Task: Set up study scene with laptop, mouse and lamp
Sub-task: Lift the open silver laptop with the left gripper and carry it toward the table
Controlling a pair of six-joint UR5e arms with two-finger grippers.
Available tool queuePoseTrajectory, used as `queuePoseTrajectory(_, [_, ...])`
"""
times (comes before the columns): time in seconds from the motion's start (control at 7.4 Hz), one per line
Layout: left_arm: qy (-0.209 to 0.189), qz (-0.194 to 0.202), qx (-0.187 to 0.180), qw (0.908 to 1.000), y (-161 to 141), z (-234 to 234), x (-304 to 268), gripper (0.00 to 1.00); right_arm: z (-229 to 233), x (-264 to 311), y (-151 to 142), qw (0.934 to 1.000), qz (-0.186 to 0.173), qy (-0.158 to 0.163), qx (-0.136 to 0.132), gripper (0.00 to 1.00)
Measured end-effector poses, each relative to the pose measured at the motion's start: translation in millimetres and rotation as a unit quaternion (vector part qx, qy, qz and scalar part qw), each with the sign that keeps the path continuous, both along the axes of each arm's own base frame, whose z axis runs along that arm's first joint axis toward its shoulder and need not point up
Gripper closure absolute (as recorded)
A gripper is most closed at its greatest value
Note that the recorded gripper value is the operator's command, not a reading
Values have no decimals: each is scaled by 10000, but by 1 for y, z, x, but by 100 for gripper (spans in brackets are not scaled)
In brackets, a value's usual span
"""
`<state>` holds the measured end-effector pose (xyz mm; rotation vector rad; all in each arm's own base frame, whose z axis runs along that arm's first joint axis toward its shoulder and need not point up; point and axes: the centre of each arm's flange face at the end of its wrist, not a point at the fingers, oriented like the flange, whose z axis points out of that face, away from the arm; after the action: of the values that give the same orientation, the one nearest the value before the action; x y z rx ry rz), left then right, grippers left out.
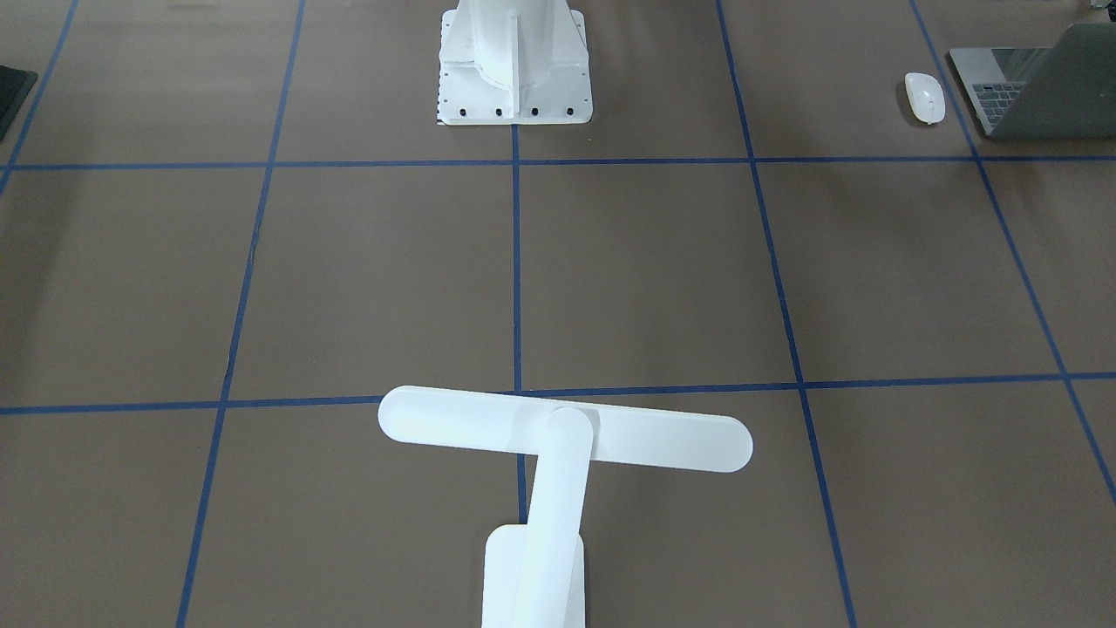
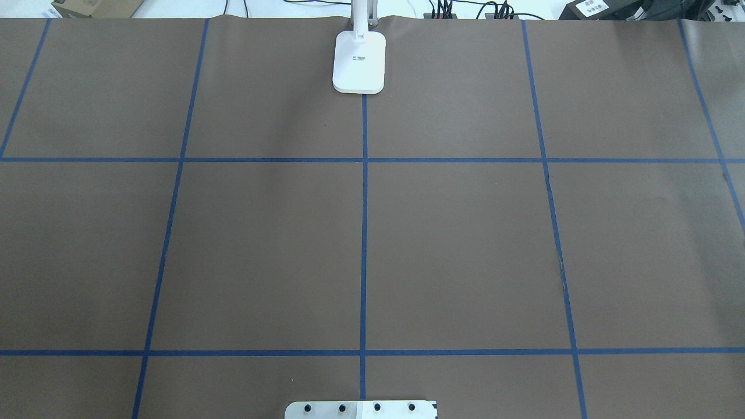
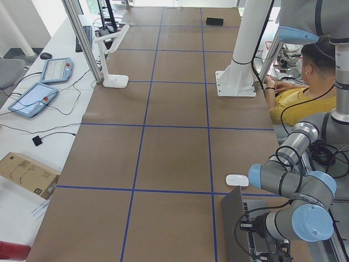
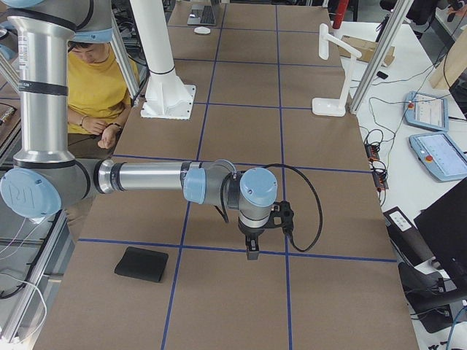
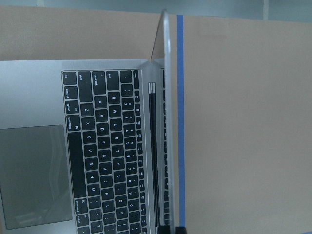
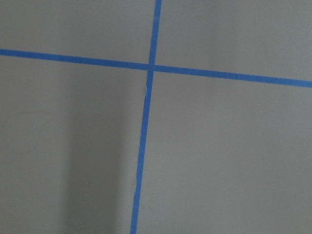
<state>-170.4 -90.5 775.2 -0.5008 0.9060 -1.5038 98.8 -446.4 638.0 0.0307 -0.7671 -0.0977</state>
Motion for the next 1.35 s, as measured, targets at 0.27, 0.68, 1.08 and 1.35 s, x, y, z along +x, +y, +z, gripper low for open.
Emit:
queuePoseTrajectory(0.27, [-8,-93,65,9999,-9,-10,-7,100,0,0,0,10000,0,0,0,0])
queuePoseTrajectory(0.68, [-89,-450,126,9989,-39,-43,-32,100,0,0,0,10000,0,0,0,0])
queuePoseTrajectory(1.08, [-145,-499,286,9982,-92,-72,-57,100,0,0,0,10000,-5,0,5,0])
queuePoseTrajectory(1.35, [-85,-413,375,9984,-155,-105,-66,100,0,0,0,10000,-6,0,5,0])
